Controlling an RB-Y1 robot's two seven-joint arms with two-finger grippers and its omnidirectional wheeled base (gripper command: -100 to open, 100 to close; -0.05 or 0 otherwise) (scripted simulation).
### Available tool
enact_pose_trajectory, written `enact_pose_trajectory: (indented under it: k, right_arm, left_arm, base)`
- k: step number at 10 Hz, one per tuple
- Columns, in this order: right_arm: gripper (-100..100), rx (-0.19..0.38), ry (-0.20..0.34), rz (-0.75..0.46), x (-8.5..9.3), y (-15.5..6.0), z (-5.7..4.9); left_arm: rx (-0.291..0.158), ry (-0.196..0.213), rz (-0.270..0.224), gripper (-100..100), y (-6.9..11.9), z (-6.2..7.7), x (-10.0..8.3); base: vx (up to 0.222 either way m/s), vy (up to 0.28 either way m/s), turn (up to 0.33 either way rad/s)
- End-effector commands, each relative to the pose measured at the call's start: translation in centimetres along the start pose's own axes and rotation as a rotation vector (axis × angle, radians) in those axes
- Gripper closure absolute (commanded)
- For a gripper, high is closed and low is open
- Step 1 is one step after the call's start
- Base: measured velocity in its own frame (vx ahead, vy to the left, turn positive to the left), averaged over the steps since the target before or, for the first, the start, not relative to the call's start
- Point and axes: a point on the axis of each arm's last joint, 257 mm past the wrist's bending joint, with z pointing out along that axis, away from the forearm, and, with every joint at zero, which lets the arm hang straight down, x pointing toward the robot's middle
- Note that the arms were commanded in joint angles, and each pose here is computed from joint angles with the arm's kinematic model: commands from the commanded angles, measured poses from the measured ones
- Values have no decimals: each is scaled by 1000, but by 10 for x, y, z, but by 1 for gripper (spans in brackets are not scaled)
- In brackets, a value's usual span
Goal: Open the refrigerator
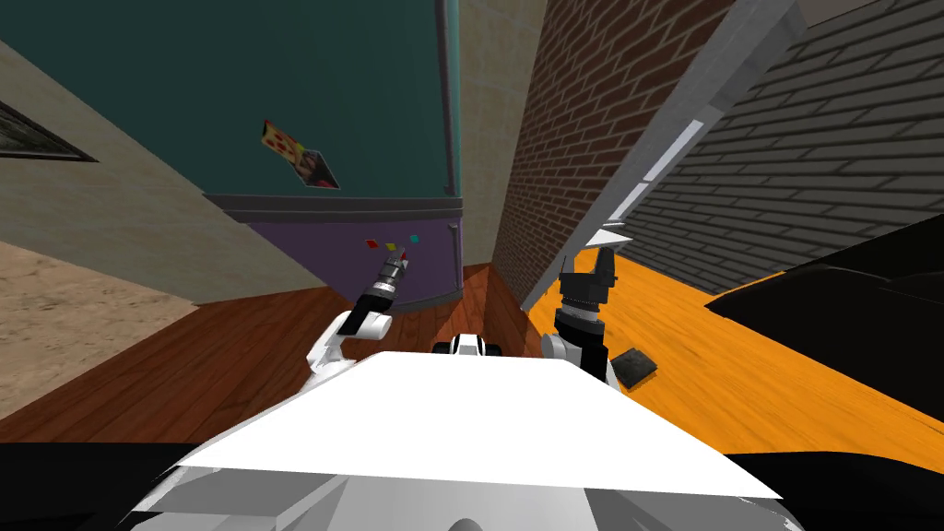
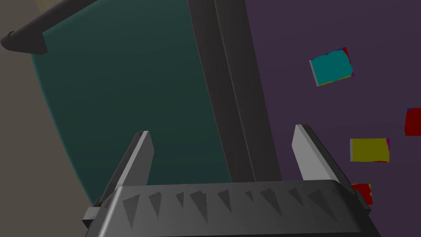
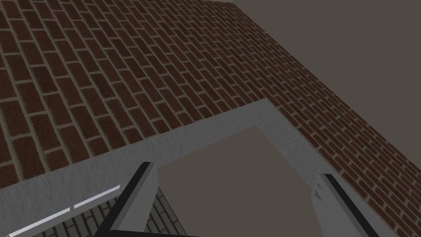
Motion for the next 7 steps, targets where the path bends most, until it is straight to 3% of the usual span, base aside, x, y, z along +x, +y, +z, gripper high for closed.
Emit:
enact_pose_trajectory:
  k: [1, 2, 6, 7]
  right_arm:
    - [0, 0, 0, 0, 0, 0, 0]
    - [0, 0, 0, 0, 0, 0, 0]
    - [0, 0, 0, 0, 0, 0, 0]
    - [0, 0, 0, 0, 0, 0, 0]
  left_arm:
    - [-73, 32, 52, -100, 24, 19, -9]
    - [-81, 32, 52, -100, 27, 19, -9]
    - [-175, 47, 123, -100, 53, 40, -31]
    - [-175, 47, 123, -100, 53, 40, -31]
  base:
    - [-3, -82, -220]
    - [-3, -56, -78]
    - [-6, -52, -164]
    - [-2, -40, -78]
